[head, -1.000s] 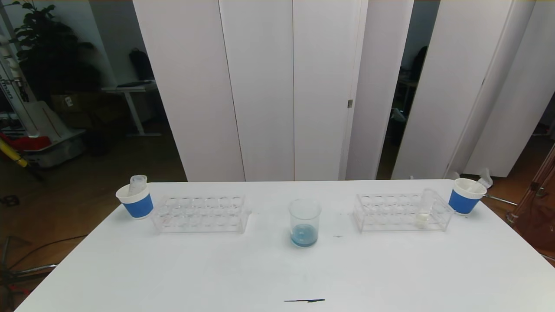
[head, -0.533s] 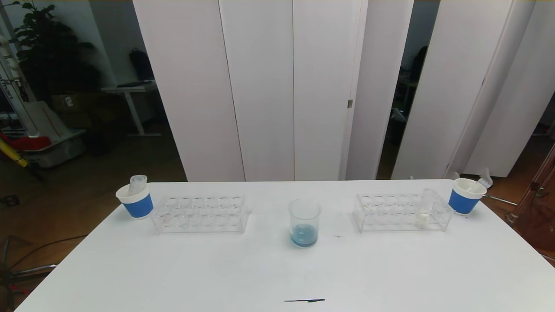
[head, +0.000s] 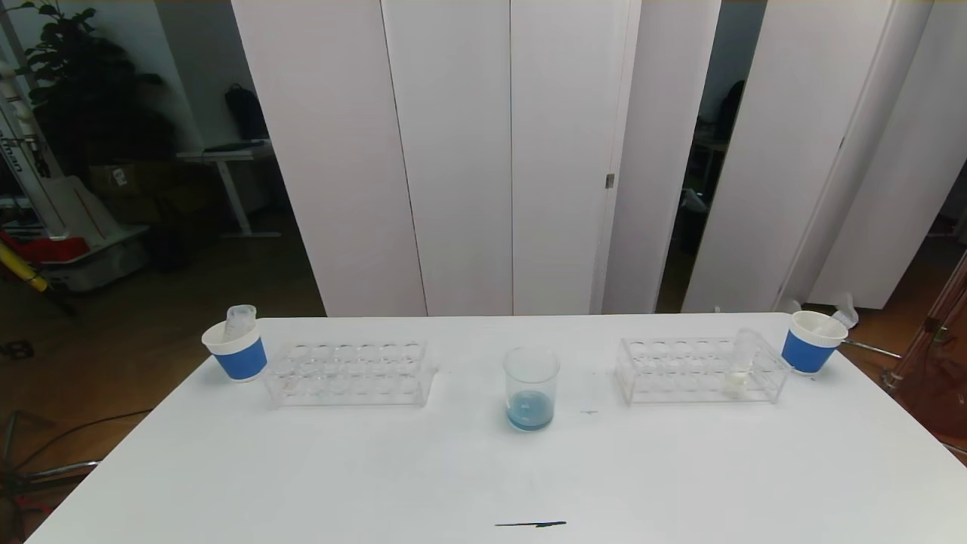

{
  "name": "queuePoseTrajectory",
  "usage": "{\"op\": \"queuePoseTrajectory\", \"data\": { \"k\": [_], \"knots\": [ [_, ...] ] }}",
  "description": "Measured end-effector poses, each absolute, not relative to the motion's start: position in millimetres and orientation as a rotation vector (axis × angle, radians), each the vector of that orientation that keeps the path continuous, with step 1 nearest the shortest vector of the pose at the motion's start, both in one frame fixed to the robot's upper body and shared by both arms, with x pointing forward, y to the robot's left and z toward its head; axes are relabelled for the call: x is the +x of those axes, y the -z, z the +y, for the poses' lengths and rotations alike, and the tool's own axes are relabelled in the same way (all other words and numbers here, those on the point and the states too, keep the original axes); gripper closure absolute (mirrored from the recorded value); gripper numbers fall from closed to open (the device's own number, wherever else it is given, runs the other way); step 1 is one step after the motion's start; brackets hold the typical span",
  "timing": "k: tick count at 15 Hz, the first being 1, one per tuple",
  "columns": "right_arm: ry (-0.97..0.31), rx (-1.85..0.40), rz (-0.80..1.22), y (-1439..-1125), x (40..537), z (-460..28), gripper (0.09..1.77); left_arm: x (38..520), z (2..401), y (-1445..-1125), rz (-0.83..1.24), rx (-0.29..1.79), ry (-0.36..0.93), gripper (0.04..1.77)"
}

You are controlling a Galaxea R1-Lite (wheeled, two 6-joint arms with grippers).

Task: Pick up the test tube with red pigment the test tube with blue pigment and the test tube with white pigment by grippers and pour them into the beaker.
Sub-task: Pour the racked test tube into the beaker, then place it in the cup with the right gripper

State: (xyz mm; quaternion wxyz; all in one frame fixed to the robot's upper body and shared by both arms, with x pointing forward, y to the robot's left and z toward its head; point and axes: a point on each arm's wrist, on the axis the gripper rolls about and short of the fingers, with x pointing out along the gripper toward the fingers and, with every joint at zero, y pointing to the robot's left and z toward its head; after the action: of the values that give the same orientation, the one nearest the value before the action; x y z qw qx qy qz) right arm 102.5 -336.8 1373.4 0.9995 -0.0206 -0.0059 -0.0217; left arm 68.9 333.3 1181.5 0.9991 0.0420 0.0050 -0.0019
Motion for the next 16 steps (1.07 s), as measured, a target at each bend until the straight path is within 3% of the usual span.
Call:
{"op": "queuePoseTrajectory", "data": {
  "k": [4, 8, 12, 16],
  "knots": [
    [0.065, -0.021, 0.059, -1398, 163, -341, 0.11, 69, 333, -1182, 0.01, 0.084, 0.004, 0.07],
    [0.04, 0.012, 0.103, -1395, 234, -340, 0.11, 69, 333, -1182, 0.01, 0.084, 0.003, 0.07],
    [0.056, 0.007, 0.173, -1368, 297, -336, 0.11, 69, 333, -1182, 0.011, 0.084, 0.003, 0.07],
    [0.057, -0.003, 0.213, -1321, 342, -326, 0.11, 69, 333, -1182, 0.01, 0.084, 0.003, 0.07]
  ]
}}
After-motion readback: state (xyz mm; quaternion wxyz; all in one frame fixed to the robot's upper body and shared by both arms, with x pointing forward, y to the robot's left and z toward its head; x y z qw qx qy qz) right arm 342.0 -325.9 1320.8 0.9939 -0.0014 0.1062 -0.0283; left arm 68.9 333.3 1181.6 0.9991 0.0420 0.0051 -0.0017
